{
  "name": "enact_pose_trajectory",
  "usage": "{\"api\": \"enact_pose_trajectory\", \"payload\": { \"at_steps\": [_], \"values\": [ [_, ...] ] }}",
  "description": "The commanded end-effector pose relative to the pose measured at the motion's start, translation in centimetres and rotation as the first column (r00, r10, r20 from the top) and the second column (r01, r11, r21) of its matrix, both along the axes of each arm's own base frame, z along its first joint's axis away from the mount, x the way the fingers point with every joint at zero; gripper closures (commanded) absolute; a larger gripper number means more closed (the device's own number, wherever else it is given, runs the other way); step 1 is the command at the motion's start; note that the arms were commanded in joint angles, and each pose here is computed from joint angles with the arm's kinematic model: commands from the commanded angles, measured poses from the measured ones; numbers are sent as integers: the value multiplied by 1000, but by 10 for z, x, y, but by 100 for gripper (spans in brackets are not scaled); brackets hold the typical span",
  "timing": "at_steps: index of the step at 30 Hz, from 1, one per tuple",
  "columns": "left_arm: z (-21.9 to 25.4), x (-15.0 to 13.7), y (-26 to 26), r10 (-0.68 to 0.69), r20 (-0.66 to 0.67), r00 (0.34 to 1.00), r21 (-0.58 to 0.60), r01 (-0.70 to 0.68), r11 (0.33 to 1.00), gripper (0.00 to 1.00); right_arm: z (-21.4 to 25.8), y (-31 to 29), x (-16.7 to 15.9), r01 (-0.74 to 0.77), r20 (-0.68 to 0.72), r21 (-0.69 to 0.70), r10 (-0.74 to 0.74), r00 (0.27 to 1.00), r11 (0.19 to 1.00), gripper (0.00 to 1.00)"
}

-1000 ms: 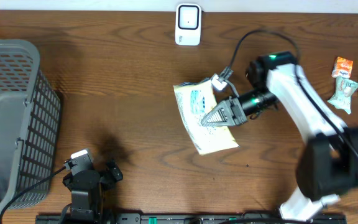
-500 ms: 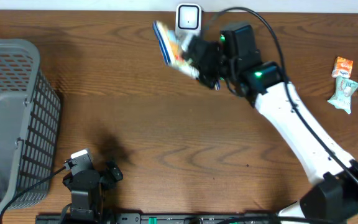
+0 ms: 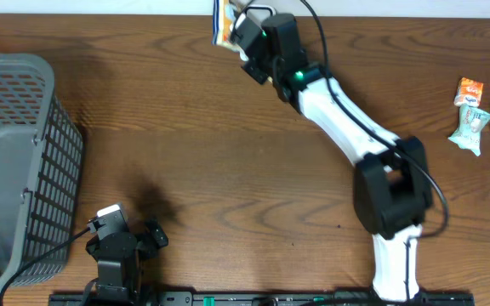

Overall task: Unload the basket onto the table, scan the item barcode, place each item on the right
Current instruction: 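Raise the yellow snack bag up to the scanner window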

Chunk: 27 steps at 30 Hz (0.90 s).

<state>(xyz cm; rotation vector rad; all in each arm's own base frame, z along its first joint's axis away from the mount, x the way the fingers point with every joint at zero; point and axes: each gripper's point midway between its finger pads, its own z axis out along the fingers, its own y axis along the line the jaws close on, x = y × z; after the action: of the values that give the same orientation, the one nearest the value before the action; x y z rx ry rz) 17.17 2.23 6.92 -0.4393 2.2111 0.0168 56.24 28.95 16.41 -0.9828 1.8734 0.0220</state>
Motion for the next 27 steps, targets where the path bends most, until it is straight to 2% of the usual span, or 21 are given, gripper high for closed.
{"api": "enact_pose_trajectory", "payload": {
  "at_steps": [1,8,18,22,27],
  "values": [
    [-12,-11,3,-6,-71,997,29,8,1000,2,39,3,35,25,107,67,-32,994,997,99],
    [-12,-11,3,-6,-71,997,29,8,1000,2,33,13,63,25,166,99,-41,985,995,99],
    [-12,-11,3,-6,-71,997,29,8,1000,2,38,7,71,42,154,193,-73,985,980,99],
    [-12,-11,3,-6,-71,997,29,8,1000,2,54,-1,61,77,94,224,-100,991,971,99],
    [-12,-11,3,-6,-71,997,29,8,1000,2,88,-53,27,164,-48,160,-158,986,974,99]
  ]
}}
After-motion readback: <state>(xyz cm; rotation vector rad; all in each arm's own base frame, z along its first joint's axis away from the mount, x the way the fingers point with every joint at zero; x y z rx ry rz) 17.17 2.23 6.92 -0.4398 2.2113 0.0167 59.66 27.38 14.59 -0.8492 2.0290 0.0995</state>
